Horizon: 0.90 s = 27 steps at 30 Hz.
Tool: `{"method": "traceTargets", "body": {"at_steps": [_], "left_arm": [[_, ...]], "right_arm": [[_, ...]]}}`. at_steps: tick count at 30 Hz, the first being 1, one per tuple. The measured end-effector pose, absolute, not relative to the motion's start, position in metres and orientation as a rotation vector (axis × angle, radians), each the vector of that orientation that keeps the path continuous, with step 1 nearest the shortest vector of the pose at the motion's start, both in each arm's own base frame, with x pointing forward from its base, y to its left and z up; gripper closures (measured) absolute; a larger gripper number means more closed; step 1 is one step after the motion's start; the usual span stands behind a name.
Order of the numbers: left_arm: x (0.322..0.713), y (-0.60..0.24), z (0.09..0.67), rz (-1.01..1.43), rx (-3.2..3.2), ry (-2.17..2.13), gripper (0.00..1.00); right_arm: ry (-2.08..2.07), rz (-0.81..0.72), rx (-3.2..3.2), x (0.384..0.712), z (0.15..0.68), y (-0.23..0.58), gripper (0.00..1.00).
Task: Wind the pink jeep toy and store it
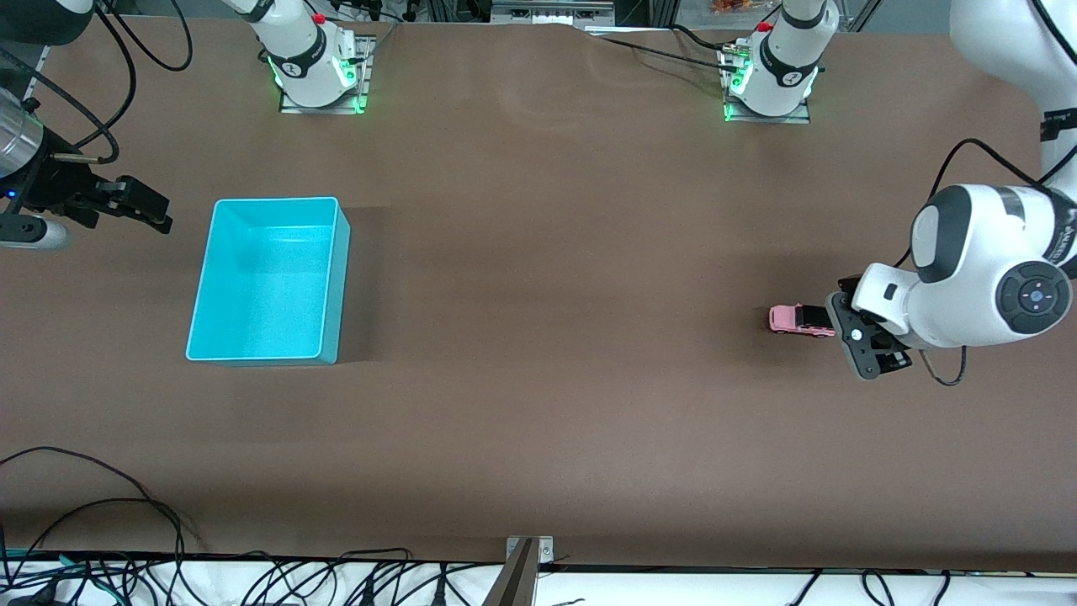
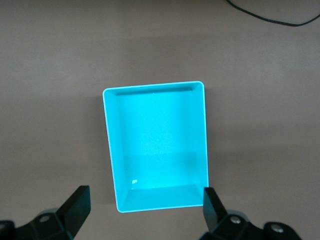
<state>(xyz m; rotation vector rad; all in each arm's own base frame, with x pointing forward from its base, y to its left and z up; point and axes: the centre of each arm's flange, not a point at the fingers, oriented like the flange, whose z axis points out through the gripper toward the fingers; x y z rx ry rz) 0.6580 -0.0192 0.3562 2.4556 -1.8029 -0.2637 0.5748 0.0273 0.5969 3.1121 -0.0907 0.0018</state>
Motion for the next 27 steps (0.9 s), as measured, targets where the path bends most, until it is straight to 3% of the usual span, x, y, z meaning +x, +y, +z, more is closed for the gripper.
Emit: {"method": "traceTargets", "body": {"at_steps": [18, 27], "left_arm": [[0.612, 0.011, 0.252, -0.177, 2.269, -2.067, 0.0], [0.595, 0.013, 0.234, -0.105, 2.217, -2.173, 0.0]], "right_arm": [[-0.091, 0.001, 3.112, 0.575, 0.597, 0.027, 0.0], [-0.091, 0.001, 3.112, 0.575, 0.597, 0.027, 0.0]]}}
